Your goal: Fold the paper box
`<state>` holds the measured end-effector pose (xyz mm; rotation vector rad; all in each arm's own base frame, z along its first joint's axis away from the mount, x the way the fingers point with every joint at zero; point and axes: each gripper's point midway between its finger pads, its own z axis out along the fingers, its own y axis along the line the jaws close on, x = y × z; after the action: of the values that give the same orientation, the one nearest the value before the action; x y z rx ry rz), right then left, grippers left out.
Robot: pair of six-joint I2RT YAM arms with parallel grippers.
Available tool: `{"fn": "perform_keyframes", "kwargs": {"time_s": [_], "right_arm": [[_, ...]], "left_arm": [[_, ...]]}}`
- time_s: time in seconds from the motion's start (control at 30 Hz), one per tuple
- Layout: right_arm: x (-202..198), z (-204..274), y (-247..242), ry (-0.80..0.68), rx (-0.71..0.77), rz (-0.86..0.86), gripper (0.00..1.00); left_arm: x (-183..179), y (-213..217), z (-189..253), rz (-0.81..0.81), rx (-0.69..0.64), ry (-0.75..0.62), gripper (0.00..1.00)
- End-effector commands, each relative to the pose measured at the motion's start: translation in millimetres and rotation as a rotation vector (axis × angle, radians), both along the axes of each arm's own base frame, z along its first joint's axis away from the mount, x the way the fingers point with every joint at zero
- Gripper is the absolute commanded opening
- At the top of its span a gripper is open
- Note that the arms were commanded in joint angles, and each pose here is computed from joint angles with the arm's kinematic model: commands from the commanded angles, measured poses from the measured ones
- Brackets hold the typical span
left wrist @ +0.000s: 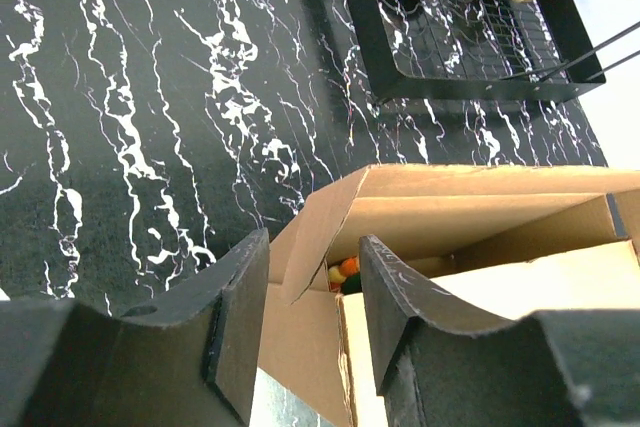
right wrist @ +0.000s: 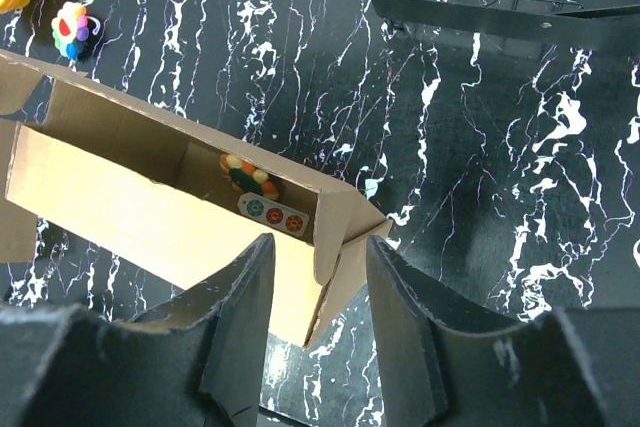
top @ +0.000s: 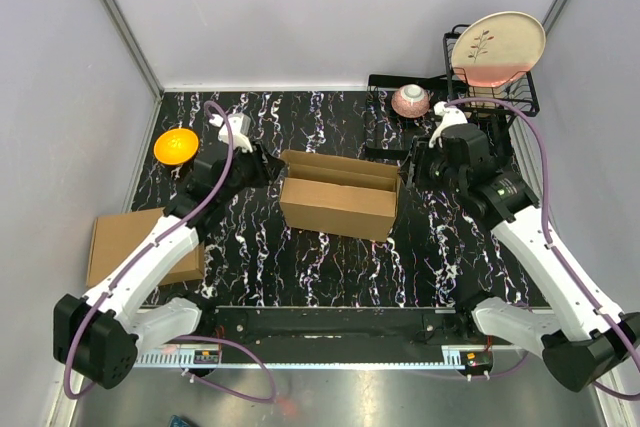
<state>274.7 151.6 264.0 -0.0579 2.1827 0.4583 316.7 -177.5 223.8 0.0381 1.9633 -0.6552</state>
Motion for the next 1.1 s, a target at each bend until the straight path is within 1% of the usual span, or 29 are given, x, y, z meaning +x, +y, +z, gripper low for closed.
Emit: {"fn": "perform_keyframes", "kwargs": {"time_s": [0.0,0.13,0.23,0.27,0.3,0.4,0.43,0.53,0.6,0.63,0.67,0.7,0.73,0.77,0.8,0.83,0.87,0.9,0.93,1.0,1.03,1.07], "right_arm": [[9,29,3,-0.08,0.016,-0.002,0.48],[5,22,2,-0.048,0.004,0.003,0.5],[-1,17,-4,-0.055,0.004,-0.011,0.53],[-5,18,-7,-0.07,0.009,-0.017,0.53],[-4,21,-9,-0.084,0.01,-0.026,0.54],[1,31,-8,-0.099,0.004,-0.029,0.56],[4,33,-8,-0.099,-0.003,-0.028,0.56],[19,37,-2,-0.1,-0.024,-0.029,0.56],[28,54,1,-0.127,-0.021,-0.029,0.56],[37,51,5,-0.112,-0.033,-0.026,0.56],[43,66,10,-0.135,-0.018,-0.023,0.56],[48,70,13,-0.133,-0.018,-0.013,0.56],[59,62,20,-0.104,-0.03,-0.007,0.56],[65,75,24,-0.124,-0.016,-0.004,0.56],[70,75,30,-0.116,-0.014,0.009,0.56],[80,64,36,-0.086,-0.025,0.016,0.55],[87,70,40,-0.096,-0.018,0.018,0.55],[92,67,44,-0.088,-0.021,0.026,0.55],[101,54,51,-0.055,-0.034,0.032,0.55],[111,52,60,-0.043,-0.027,0.06,0.54],[120,37,65,-0.011,-0.04,0.064,0.54],[125,40,68,-0.013,-0.035,0.067,0.53]], "left_arm": [[9,1,36,0.013,-0.01,-0.097,0.43],[9,-5,32,-0.017,-0.013,-0.082,0.39],[9,-3,29,-0.007,-0.005,-0.072,0.39],[9,0,26,0.009,-0.002,-0.066,0.41],[8,5,30,0.034,-0.005,-0.077,0.41],[8,31,45,0.175,-0.009,-0.126,0.43],[10,46,50,0.258,-0.002,-0.144,0.43],[1,73,75,0.379,-0.021,-0.218,0.44],[-8,81,91,0.403,-0.046,-0.258,0.43],[-13,79,93,0.388,-0.065,-0.256,0.42],[-19,77,98,0.367,-0.093,-0.267,0.4],[-26,65,98,0.3,-0.123,-0.259,0.34],[-30,57,88,0.271,-0.164,-0.223,0.32],[-39,53,88,0.243,-0.203,-0.223,0.3],[-48,38,89,0.164,-0.25,-0.226,0.28],[-53,30,68,0.138,-0.281,-0.181,0.25],[-63,26,68,0.109,-0.323,-0.19,0.23],[-72,14,67,0.05,-0.361,-0.193,0.22],[-76,8,48,0.036,-0.383,-0.166,0.2],[-95,-11,44,-0.061,-0.432,-0.157,0.18],[-100,-17,28,-0.088,-0.434,-0.127,0.18],[-106,-22,25,-0.116,-0.449,-0.125,0.17]]}}
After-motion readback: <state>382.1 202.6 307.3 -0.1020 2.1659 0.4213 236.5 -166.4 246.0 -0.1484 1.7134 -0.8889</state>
